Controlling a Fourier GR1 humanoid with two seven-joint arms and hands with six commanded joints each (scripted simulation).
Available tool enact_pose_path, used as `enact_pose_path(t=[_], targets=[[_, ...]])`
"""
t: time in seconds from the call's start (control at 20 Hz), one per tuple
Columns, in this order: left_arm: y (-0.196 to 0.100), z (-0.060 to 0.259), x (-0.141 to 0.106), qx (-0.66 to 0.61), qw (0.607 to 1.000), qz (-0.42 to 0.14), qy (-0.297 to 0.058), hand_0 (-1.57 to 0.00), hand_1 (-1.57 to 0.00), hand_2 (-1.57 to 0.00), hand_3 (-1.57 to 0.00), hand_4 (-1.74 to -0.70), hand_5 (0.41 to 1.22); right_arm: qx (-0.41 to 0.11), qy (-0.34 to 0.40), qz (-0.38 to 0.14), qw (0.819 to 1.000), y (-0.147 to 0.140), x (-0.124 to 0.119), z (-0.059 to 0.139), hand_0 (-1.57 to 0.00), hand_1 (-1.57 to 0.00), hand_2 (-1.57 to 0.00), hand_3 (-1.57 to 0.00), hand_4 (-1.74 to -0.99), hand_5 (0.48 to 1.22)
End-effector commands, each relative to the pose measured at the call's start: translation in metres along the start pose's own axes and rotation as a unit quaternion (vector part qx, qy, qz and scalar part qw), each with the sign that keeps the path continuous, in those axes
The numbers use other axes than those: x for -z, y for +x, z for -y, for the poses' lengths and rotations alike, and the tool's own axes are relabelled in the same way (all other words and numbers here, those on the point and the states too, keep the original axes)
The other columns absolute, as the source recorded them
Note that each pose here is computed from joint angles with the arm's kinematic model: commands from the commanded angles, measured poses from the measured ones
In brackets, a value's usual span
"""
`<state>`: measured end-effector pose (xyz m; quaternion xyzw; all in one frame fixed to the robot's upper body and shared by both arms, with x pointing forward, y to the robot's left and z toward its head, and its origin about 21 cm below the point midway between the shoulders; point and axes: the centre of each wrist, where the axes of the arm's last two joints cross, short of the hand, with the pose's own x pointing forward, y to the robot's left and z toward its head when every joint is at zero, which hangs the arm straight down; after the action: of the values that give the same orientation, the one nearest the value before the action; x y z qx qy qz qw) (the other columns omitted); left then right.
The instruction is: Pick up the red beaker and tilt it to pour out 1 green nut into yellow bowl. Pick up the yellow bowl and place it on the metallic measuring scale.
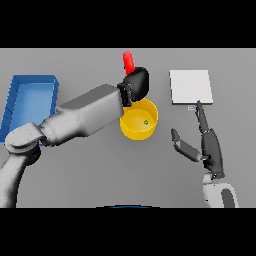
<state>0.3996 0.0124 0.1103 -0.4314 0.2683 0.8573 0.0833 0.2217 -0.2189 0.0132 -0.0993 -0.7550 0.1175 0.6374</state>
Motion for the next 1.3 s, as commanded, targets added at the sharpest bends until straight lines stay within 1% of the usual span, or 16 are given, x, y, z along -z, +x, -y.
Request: enact_pose_path(t=[0.0,0.2,0.3,0.45,0.5,0.6,0.65,0.7,0.8,0.85,0.9,1.0,1.05,1.1,1.15,1.25], targets=[[0.001,0.001,0.001,0.01,1.0,0.001,-0.003,-1.57,-1.57,-1.57,-1.57,-1.73,1.221,-0.008,-0.007,-0.003,1.0,-0.002,-0.002,0.003,0.0,0.0,0.0,0.0,-1.16,0.635],[-0.003,-0.013,0.002,0.054,0.999,0.0,0.0,-1.57,-1.57,-1.57,-1.57,-1.72,1.221,0.001,-0.01,0.001,1.0,-0.001,0.002,0.005,0.0,0.0,0.0,0.0,-1.154,0.635],[-0.019,-0.018,-0.002,0.071,0.997,0.004,-0.003,-1.57,-1.57,-1.57,-1.57,-1.72,1.221,0.008,-0.005,0.002,1.0,-0.002,0.001,0.004,0.0,0.0,0.0,0.0,-1.153,0.636],[-0.067,-0.025,-0.015,0.098,0.994,-0.051,-0.007,-1.57,-1.57,-1.57,-1.57,-1.72,1.221,0.008,0.003,0.01,1.0,-0.002,0.003,0.002,0.0,0.0,0.0,0.0,-1.15,0.649],[-0.083,-0.028,-0.02,0.086,0.994,-0.064,-0.005,-1.57,-1.57,-1.57,-1.57,-1.73,1.221,0.009,0.006,0.014,1.0,-0.005,0.0,-0.001,0.0,0.0,0.0,0.0,-1.154,0.654],[-0.122,-0.03,-0.035,0.061,0.992,-0.108,0.009,-1.57,-1.57,-1.57,-1.18,-1.73,1.221,0.006,0.004,0.022,1.0,-0.001,-0.001,0.0,0.0,0.0,0.0,0.0,-1.16,0.66],[-0.143,-0.028,-0.044,0.036,0.988,-0.147,0.009,-1.57,-1.57,-1.57,-1.26,-1.73,1.221,0.005,0.005,0.015,1.0,-0.001,0.004,0.0,0.0,0.0,0.0,0.0,-1.16,0.663],[-0.164,-0.026,-0.054,-0.001,0.984,-0.175,0.007,-1.57,-1.57,-1.57,-1.32,-1.73,1.221,0.006,0.004,0.014,1.0,0.0,0.005,-0.002,0.0,0.0,0.0,0.0,-1.161,0.661],[-0.194,-0.017,-0.071,-0.1,0.969,-0.224,0.022,-1.57,-1.57,-1.57,-1.41,-1.73,1.221,0.013,0.009,0.014,1.0,-0.002,0.003,-0.003,0.0,0.0,0.0,0.0,-1.156,0.658],[-0.208,-0.009,-0.081,-0.166,0.953,-0.249,0.038,-1.57,-1.57,-1.57,-1.44,-1.73,1.221,0.006,0.01,0.012,1.0,-0.004,0.003,-0.005,0.0,0.0,0.0,0.0,-1.152,0.652],[-0.223,0.007,-0.095,-0.242,0.929,-0.276,0.048,-1.57,-1.57,-1.57,-1.47,-1.73,1.221,-0.004,0.001,0.009,1.0,-0.003,0.005,-0.004,0.0,0.0,0.0,0.0,-1.146,0.641],[-0.241,0.035,-0.116,-0.374,0.865,-0.325,0.072,-1.57,-1.57,-1.57,-1.42,-1.74,1.221,-0.019,0.004,0.015,1.0,-0.003,0.006,-0.007,0.0,0.0,0.0,0.0,-1.144,0.633],[-0.245,0.051,-0.123,-0.427,0.831,-0.348,0.079,-1.57,-1.57,-1.57,-1.4,-1.74,1.221,-0.014,0.002,0.014,1.0,-0.003,0.007,-0.004,0.0,0.0,0.0,0.0,-1.142,0.63],[-0.249,0.072,-0.135,-0.468,0.797,-0.373,0.087,-1.57,-1.57,-1.57,-1.39,-1.74,1.221,0.004,0.005,0.017,1.0,-0.003,0.009,-0.003,0.0,0.0,0.0,0.0,-1.129,0.625],[-0.251,0.096,-0.147,-0.51,0.763,-0.384,0.1,-1.57,-1.57,-1.57,-1.43,-1.74,1.221,0.016,0.009,0.023,1.0,-0.004,0.008,-0.005,0.0,0.0,0.0,0.0,-1.11,0.623],[-0.243,0.138,-0.16,-0.583,0.689,-0.417,0.107,-1.57,-1.57,-1.57,-1.48,-1.74,1.221,0.036,0.013,0.028,0.999,-0.002,0.01,-0.005,0.0,0.0,0.0,0.0,-1.083,0.625]])
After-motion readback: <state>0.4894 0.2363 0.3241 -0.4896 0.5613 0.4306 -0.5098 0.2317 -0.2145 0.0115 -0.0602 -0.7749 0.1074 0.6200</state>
